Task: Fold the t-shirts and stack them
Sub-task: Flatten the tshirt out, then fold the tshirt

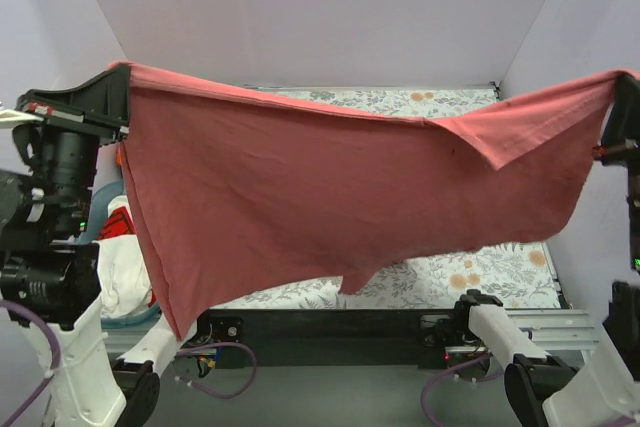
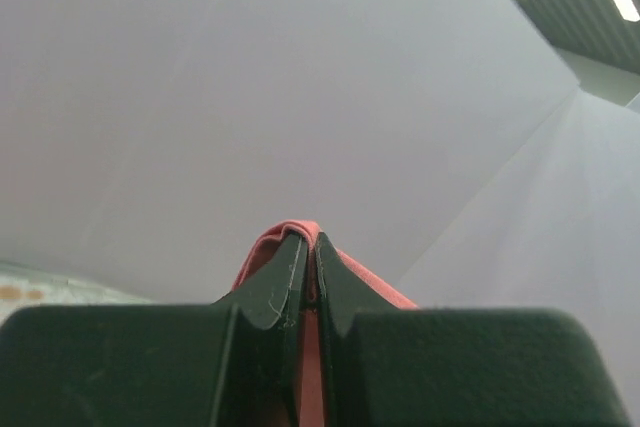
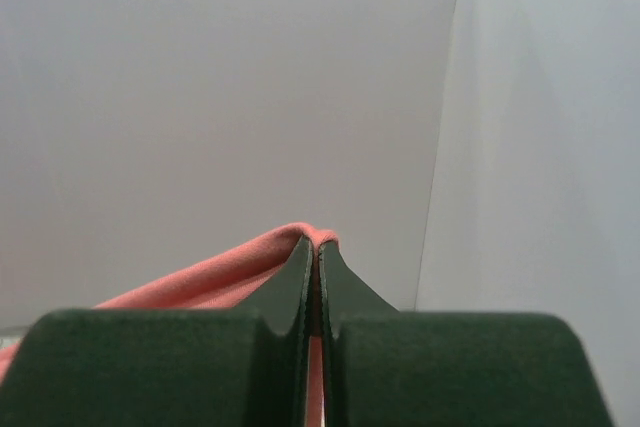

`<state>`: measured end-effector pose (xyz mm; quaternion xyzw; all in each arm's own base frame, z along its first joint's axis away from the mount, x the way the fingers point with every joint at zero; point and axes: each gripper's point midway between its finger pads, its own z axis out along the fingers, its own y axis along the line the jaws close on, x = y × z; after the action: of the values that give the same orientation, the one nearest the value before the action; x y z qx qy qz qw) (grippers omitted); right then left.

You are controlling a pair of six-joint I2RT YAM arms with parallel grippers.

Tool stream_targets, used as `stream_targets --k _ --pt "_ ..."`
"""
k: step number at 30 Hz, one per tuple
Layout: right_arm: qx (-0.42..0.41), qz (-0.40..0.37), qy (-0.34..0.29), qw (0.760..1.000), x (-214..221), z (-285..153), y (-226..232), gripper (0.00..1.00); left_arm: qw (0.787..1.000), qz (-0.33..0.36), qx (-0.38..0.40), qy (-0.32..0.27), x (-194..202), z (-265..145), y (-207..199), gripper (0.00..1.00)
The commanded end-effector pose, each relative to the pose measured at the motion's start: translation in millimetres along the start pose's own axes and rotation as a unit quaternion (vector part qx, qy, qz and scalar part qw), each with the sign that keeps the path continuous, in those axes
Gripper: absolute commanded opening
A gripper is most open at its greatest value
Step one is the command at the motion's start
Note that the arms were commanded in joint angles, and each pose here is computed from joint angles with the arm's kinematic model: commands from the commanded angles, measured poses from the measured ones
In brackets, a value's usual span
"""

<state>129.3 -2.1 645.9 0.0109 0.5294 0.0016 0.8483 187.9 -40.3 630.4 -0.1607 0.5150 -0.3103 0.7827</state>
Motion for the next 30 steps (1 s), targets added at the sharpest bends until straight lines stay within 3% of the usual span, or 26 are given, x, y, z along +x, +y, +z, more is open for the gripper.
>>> stream_targets --k 1,6,8,11,15,21,25,30 --pt "0.014 -0.022 0.134 0.991 97.7 65.2 -7.2 0.01 0.994 -0.009 -0.073 0.085 70.6 46.0 58.0 0.0" --pt "0.004 -0.015 0.247 0.969 211.0 117.9 -3.5 0.01 0.977 -0.008 -0.147 0.156 167.3 90.1 141.8 0.0" --pt "-0.002 -0.014 0.24 0.971 236.3 143.6 -1.3 0.01 0.965 0.0 -0.189 0.181 206.8 109.3 182.7 0.0" --pt "-0.005 -0.013 0.28 0.96 306.3 166.9 -0.9 0.01 0.951 0.009 -0.223 0.215 262.4 135.8 231.7 0.0" --pt "-0.016 -0.01 0.304 0.952 382.1 202.0 2.1 0.01 0.937 0.01 -0.235 0.257 335.1 163.7 284.4 0.0" --pt "-0.039 0.03 0.385 0.922 510.2 219.6 6.5 0.01 0.9 0.017 -0.271 0.341 443.3 168.8 365.9 0.0" --pt "-0.052 0.062 0.431 0.899 579.4 218.0 8.9 0.01 0.883 0.008 -0.271 0.384 486.6 164.4 396.3 0.0" --pt "-0.057 0.113 0.457 0.88 609.0 208.0 4.6 0.01 0.879 0.005 -0.269 0.393 501.2 173.7 415.2 0.0"
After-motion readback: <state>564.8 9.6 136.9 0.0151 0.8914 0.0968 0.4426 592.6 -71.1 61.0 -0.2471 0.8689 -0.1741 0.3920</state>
